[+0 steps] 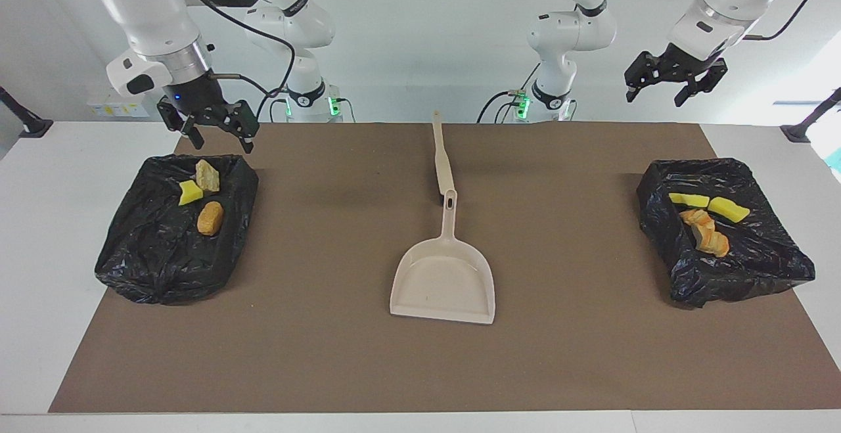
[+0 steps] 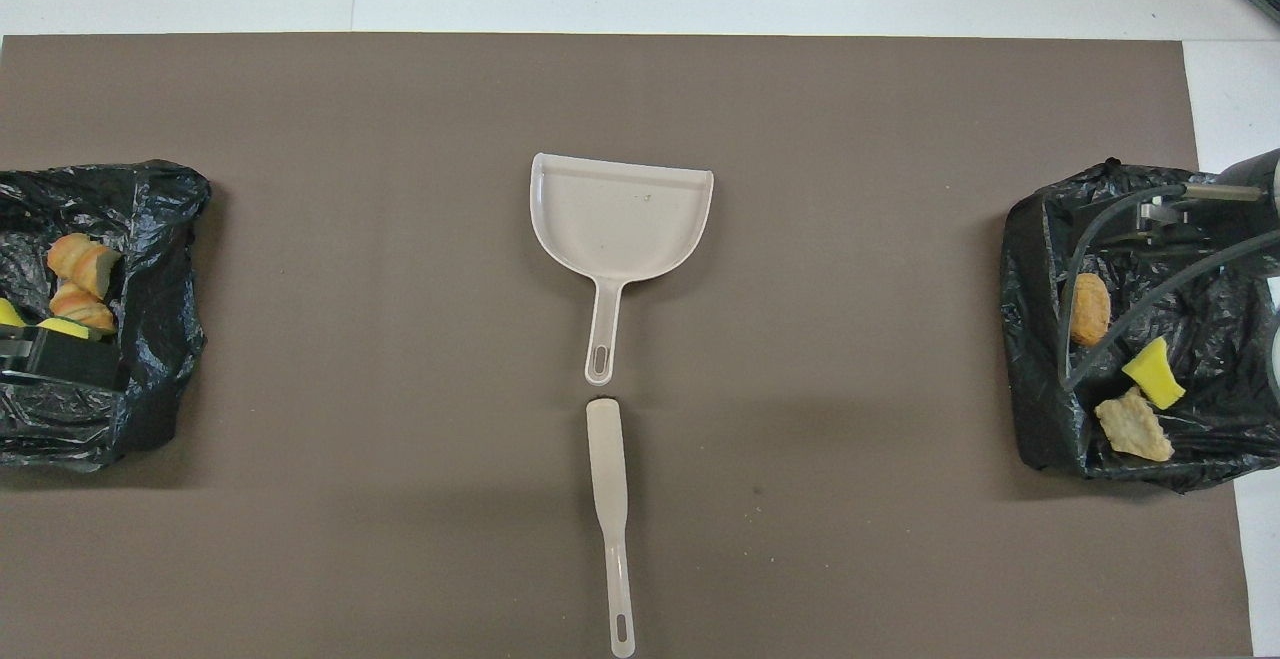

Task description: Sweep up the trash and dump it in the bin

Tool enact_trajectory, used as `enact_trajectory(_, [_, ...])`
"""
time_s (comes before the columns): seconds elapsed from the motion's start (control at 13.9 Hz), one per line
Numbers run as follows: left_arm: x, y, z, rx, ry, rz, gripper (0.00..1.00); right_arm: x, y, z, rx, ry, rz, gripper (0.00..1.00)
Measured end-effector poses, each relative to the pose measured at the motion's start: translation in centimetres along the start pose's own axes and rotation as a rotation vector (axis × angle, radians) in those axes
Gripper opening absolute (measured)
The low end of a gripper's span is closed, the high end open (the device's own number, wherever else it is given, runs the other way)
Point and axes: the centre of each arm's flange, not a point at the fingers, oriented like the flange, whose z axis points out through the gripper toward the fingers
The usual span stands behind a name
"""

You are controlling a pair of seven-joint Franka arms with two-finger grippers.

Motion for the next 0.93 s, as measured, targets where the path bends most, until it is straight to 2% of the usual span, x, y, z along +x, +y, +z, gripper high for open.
enact_trajectory(0.43, [0.11, -0.23, 0.17, -0.001, -0.003, -0.027, 1.00, 0.03, 0.20, 0.00, 0.000, 0.000, 0.004, 1.00])
enact_trajectory(0.72, [0.77, -0.42, -0.54, 0.004, 0.068, -0.042, 1.00, 0.04, 0.29, 0.00, 0.000, 0.000, 0.005, 1.00])
enact_trajectory(0.93, [1.02, -0.47, -0.78, 0.006, 0.093, -0.043, 1.00, 0.05, 0.31, 0.00, 0.000, 0.000, 0.006, 1.00])
